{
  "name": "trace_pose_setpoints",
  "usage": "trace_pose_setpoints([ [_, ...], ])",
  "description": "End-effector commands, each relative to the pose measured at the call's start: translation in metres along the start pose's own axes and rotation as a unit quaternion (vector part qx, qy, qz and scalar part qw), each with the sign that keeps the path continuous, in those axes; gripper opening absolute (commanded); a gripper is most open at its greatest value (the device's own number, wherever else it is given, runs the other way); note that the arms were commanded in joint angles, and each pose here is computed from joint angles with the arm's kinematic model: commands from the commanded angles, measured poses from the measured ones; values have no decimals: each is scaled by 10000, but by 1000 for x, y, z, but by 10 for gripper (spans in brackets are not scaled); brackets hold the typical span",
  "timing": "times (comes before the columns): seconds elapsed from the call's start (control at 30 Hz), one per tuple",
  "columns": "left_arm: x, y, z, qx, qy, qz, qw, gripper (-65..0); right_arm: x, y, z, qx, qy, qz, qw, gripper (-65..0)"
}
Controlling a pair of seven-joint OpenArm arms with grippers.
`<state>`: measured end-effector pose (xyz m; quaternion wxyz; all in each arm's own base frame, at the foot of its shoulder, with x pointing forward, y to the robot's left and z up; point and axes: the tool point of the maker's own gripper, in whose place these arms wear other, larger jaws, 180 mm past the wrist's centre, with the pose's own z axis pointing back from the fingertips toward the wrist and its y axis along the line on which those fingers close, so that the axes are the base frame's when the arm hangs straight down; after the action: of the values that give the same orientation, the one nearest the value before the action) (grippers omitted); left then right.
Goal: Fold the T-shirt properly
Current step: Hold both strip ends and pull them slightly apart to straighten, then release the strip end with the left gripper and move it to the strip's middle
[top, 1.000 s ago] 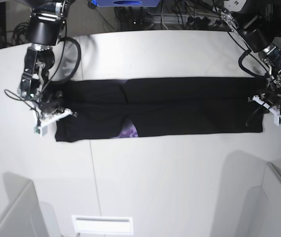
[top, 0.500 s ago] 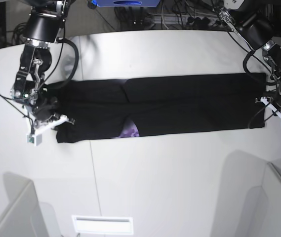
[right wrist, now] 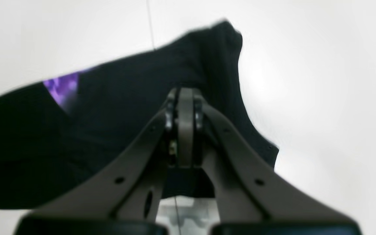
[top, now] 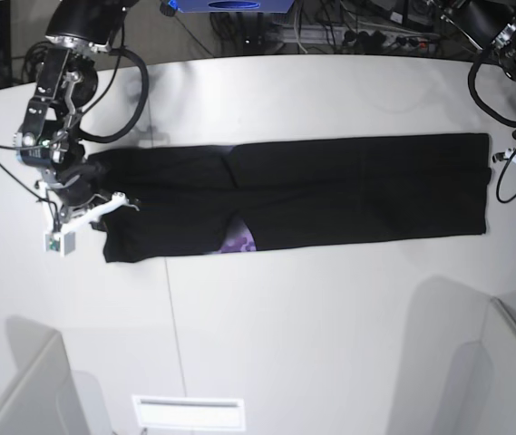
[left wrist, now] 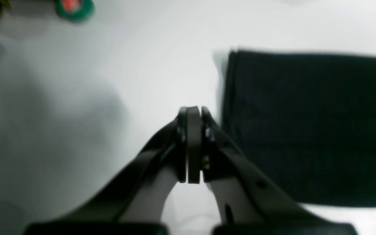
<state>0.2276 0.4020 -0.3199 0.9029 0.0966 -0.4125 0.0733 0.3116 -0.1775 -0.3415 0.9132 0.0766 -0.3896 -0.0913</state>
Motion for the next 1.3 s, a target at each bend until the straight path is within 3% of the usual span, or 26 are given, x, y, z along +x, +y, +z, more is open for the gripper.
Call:
trace_pose_setpoints([
  [0.0, 15, 11, 8, 72, -265, -40, 9996, -650, 15, 3, 3, 51, -275, 29, 9996, -650],
  [0.1, 6, 15, 10, -22, -308, 276, 9991, -627, 10, 2, 3, 41, -216, 22, 9998, -650],
  [0.3, -13, 22, -1, -140, -138, 721, 9972, -247, 0, 1, 3, 33, -109, -11, 9999, -650],
  [0.43, -18, 21, -12, -234, -91, 971, 9950, -120, -6, 0, 4, 19, -50, -15, 10000, -650],
  [0.6, -26, 12, -32, -446, 42, 1296, 9906, -117, -13, -1, 5, 6, 25, -14, 10000, -650],
  [0.87, -28, -31, -62, -1034, 33, 1170, 9877, -117, -24, -4, 6, -25, 144, -21, 9999, -650],
  [1.03, -56, -39, -72, -1168, 375, 1397, 9826, -117, -28, -5, 7, -34, 181, -24, 9998, -650],
  [1.27, -63, -42, -73, -1193, 458, 1465, 9809, -145, -32, -6, 8, -45, 226, -25, 9997, -650],
])
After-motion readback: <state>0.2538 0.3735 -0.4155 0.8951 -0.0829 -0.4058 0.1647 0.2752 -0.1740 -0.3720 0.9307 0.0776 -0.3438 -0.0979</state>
